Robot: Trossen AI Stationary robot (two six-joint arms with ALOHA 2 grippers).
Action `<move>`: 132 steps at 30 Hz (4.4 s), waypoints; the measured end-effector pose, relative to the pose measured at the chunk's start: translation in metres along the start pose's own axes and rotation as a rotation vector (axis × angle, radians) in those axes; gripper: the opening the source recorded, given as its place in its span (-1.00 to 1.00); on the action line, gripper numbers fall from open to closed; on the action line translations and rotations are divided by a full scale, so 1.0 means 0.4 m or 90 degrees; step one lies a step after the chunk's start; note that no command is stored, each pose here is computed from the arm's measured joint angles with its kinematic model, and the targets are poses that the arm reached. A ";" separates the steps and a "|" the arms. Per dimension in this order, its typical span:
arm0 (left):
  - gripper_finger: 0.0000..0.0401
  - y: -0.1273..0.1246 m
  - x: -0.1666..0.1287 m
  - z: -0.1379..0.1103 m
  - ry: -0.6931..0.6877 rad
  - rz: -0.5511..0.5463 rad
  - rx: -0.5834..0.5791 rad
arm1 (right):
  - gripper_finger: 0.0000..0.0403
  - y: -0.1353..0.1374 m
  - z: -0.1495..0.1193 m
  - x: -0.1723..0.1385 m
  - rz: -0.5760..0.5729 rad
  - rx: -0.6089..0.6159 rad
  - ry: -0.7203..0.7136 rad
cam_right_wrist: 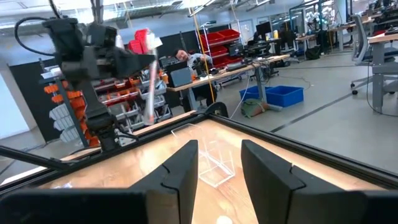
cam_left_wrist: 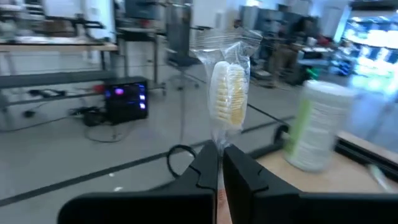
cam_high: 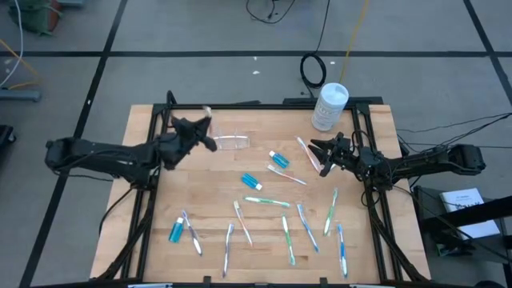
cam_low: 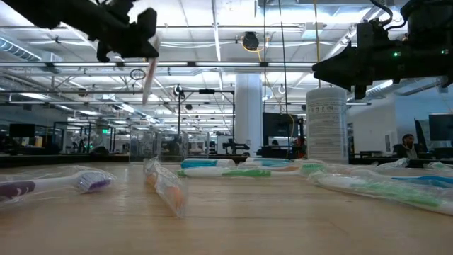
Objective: Pick & Place toothbrushing station
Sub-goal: Put the orange toothbrush into the transparent organizer, then put the blue mouthwash into the transparent organizer
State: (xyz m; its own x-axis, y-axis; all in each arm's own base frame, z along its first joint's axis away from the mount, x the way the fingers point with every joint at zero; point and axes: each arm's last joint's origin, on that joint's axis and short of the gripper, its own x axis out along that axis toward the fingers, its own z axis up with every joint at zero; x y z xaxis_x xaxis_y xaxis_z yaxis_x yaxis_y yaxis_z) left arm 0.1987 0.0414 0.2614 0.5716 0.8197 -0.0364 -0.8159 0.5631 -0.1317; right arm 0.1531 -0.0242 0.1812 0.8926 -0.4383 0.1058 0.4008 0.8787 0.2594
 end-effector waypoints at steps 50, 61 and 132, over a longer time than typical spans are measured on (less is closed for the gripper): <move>-0.24 -0.004 0.087 -0.177 0.163 0.098 0.139 | -0.43 -0.001 -0.004 0.000 -0.001 0.014 0.010; -0.29 -0.005 -0.001 -0.086 0.200 -0.183 0.063 | -0.43 -0.002 -0.010 0.000 -0.005 0.007 0.026; -0.32 -0.056 -0.009 -0.111 0.226 -0.352 0.095 | -0.47 0.284 -0.417 0.326 0.079 -0.141 0.374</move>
State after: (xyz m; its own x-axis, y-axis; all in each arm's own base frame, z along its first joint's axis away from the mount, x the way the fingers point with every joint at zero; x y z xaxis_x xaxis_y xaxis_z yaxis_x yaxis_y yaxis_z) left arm 0.2189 0.0210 0.2204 0.8818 0.3364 -0.3304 -0.3836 0.9194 -0.0876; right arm 0.3495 0.0500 0.0643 0.8741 -0.2095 -0.4383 0.2643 0.9621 0.0674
